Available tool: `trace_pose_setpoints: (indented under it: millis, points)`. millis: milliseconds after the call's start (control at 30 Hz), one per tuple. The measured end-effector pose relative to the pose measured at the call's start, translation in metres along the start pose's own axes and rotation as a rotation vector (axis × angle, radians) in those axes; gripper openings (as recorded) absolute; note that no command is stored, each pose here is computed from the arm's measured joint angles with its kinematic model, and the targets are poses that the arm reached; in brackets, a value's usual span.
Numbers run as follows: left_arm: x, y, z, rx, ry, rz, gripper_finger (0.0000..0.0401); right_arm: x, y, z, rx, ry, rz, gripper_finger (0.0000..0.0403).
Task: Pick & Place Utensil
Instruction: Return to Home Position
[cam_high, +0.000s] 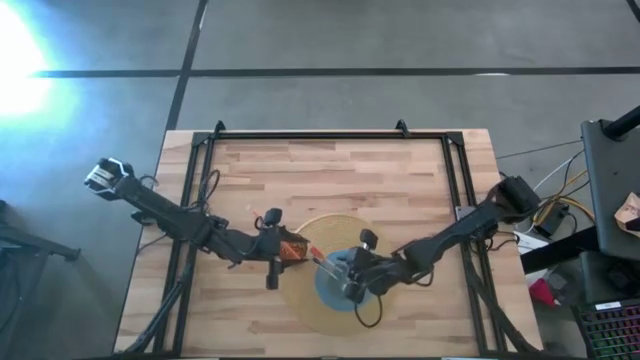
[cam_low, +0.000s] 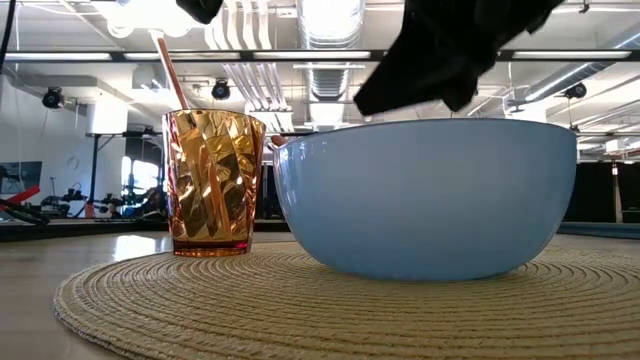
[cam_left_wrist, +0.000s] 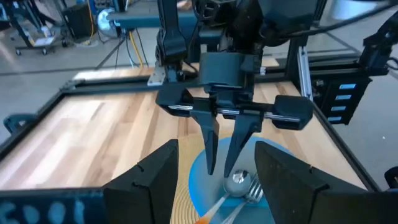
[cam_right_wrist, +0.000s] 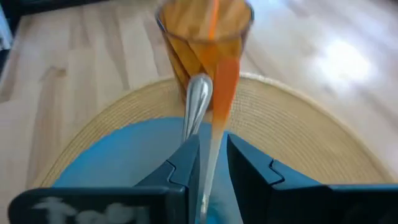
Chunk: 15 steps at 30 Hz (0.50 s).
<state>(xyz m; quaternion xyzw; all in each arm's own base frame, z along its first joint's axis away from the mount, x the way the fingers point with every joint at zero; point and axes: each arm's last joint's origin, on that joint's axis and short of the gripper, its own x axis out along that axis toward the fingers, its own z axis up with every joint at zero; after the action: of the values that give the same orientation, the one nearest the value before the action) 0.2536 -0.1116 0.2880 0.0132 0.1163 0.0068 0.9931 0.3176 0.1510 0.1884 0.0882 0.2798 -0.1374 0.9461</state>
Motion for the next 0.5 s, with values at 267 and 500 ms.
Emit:
trace_pose_setpoints:
  millis: [267,500]
  points:
    - [-0.034,0.015,0.021,0.01,-0.059,-0.01,0.0203,-0.036,-0.008,0.034,-0.174,-0.108,0.051,0.0064]
    - [-0.078,0.036,0.034,0.001,-0.084,-0.032,0.017,-0.081,-0.036,0.069,-0.239,-0.188,0.043,0.0036]
